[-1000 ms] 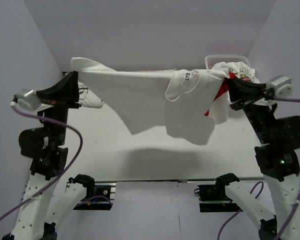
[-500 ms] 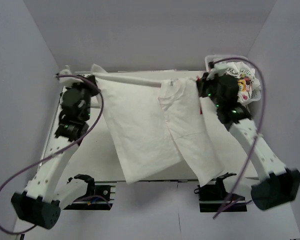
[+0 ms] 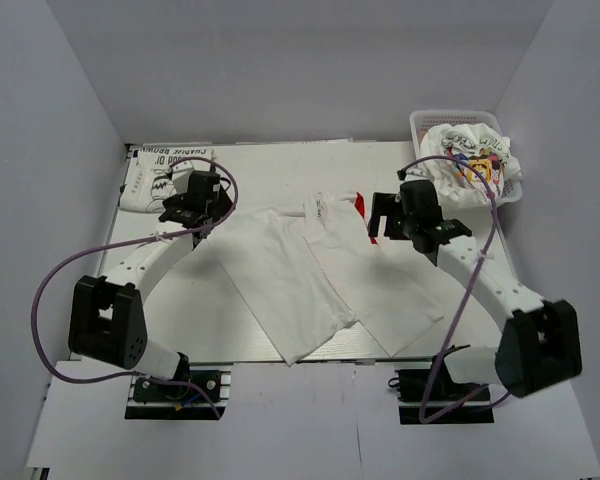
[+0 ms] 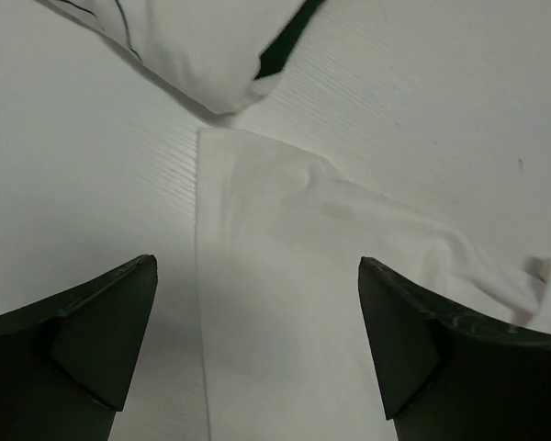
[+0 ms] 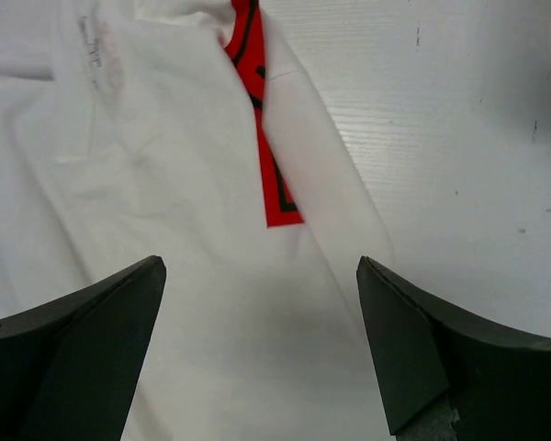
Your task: Fold and stack the t-shirts
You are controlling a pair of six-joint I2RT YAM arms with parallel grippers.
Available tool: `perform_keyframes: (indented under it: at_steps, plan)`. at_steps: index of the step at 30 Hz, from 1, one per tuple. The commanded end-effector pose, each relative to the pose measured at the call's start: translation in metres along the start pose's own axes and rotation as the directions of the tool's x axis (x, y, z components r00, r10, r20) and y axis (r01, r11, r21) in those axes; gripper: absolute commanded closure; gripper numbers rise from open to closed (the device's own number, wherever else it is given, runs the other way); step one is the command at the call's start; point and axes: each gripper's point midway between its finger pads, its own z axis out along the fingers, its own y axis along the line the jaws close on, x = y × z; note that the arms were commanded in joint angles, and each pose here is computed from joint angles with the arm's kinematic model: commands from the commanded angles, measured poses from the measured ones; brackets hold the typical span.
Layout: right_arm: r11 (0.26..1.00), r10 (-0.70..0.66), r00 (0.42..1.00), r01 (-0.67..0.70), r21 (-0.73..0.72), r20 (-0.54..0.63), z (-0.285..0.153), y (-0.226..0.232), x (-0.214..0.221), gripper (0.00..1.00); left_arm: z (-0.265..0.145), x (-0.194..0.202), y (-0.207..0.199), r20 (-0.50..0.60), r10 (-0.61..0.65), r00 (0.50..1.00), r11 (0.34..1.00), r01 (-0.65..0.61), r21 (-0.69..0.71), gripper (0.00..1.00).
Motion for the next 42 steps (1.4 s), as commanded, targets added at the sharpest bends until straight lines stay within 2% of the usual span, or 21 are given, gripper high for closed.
perform_keyframes:
  at_steps: [1, 5, 8, 12, 15, 19, 21, 22, 23, 24, 27, 29, 30, 34, 35, 37, 38, 39, 40, 41, 42]
  plan:
    - [0.995, 0.100, 0.995, -0.100, 0.023, 0.010, -0.035, 0.001, 0.014, 0.10, -0.025, 0.008, -0.022, -0.054, -0.018, 0.998, 0.986, 0.027, 0.166, 0.00]
    - [0.995, 0.102, 0.981, -0.101, 0.012, -0.168, -0.061, 0.003, 0.090, 0.10, -0.041, 0.036, -0.046, -0.127, 0.029, 0.991, 0.922, 0.022, 0.386, 0.00]
    - [0.993, 0.114, 0.938, -0.108, 0.036, -0.329, -0.082, 0.002, 0.152, 0.10, -0.044, 0.052, -0.045, -0.170, 0.052, 0.984, 0.911, 0.023, 0.412, 0.00]
    - [0.991, 0.136, 0.836, -0.107, 0.084, -0.532, -0.101, 0.008, 0.215, 0.10, -0.044, 0.076, -0.035, -0.217, 0.056, 0.974, 0.912, 0.038, 0.408, 0.00]
    - [0.997, 0.082, 0.802, -0.070, 0.044, -0.591, -0.103, 0.022, 0.235, 0.10, -0.050, 0.077, -0.036, -0.201, 0.046, 0.978, 0.893, 0.050, 0.448, 0.00]
    - [0.990, 0.050, 0.718, 0.056, 0.129, -0.694, -0.099, 0.015, 0.270, 0.10, -0.051, 0.075, -0.031, -0.190, 0.040, 0.981, 0.900, 0.047, 0.433, 0.00]
    - [0.980, 0.045, 0.705, 0.107, 0.168, -0.708, -0.096, 0.009, 0.276, 0.22, -0.050, 0.071, -0.028, -0.179, 0.035, 0.983, 0.911, 0.042, 0.410, 0.00]
    - [0.975, 0.038, 0.713, 0.126, 0.182, -0.700, -0.093, 0.009, 0.273, 0.38, -0.052, 0.068, -0.028, -0.171, 0.031, 0.985, 0.909, 0.044, 0.415, 0.00]
    - [0.964, 0.035, 0.719, 0.160, 0.214, -0.695, -0.092, 0.003, 0.271, 0.90, -0.051, 0.067, -0.027, -0.166, 0.028, 0.986, 0.912, 0.042, 0.407, 0.00]
    - [0.957, 0.035, 0.725, 0.174, 0.232, -0.687, -0.095, 0.005, 0.265, 1.00, -0.051, 0.067, -0.027, -0.165, 0.028, 0.986, 0.912, 0.042, 0.407, 0.00]
    - [0.950, -0.006, 0.815, 0.185, 0.250, -0.579, -0.092, 0.013, 0.211, 1.00, -0.050, 0.067, -0.026, -0.158, 0.045, 0.986, 0.912, 0.024, 0.410, 0.00]
    - [0.947, -0.044, 0.843, 0.206, 0.246, -0.537, -0.095, 0.016, 0.189, 1.00, -0.049, 0.069, -0.025, -0.152, 0.052, 0.987, 0.911, 0.016, 0.413, 0.00]
    - [0.957, -0.044, 0.890, 0.168, 0.237, -0.454, -0.092, 0.031, 0.156, 1.00, -0.049, 0.069, -0.025, -0.152, 0.052, 0.987, 0.911, 0.016, 0.413, 0.00]
    - [0.961, -0.057, 0.971, 0.116, 0.249, -0.232, -0.083, 0.048, 0.080, 1.00, -0.048, 0.068, -0.024, -0.147, 0.050, 0.988, 0.914, 0.014, 0.406, 0.00]
    - [0.963, -0.039, 0.990, 0.073, 0.261, -0.134, -0.071, 0.055, 0.057, 1.00, -0.046, 0.071, -0.024, -0.155, 0.054, 0.986, 0.916, 0.012, 0.401, 0.00]
    - [0.965, -0.020, 0.999, 0.008, 0.263, 0.046, -0.050, 0.061, -0.005, 1.00, -0.045, 0.066, -0.023, -0.144, 0.049, 0.988, 0.922, 0.010, 0.387, 0.00]
    - [0.970, -0.040, 0.997, 0.021, 0.244, 0.073, -0.046, 0.069, -0.017, 1.00, -0.045, 0.066, -0.023, -0.144, 0.049, 0.988, 0.922, 0.010, 0.387, 0.00]
    - [0.974, -0.068, 0.989, 0.037, 0.222, 0.134, -0.048, 0.070, -0.063, 1.00, -0.044, 0.065, -0.021, -0.138, 0.047, 0.989, 0.925, 0.009, 0.379, 0.00]
    - [0.974, -0.069, 0.984, 0.032, 0.222, 0.163, -0.046, 0.072, -0.081, 1.00, -0.044, 0.065, -0.021, -0.138, 0.047, 0.989, 0.926, 0.009, 0.379, 0.00]
    - [0.967, -0.083, 0.984, 0.041, 0.253, 0.157, -0.013, 0.073, -0.089, 1.00, -0.044, 0.064, -0.015, -0.129, 0.037, 0.991, 0.931, 0.012, 0.364, 0.00]
    - [0.969, -0.070, 0.960, 0.000, 0.249, 0.272, -0.024, 0.070, -0.153, 1.00, -0.042, 0.062, -0.017, -0.111, 0.037, 0.993, 0.927, 0.008, 0.375, 0.00]
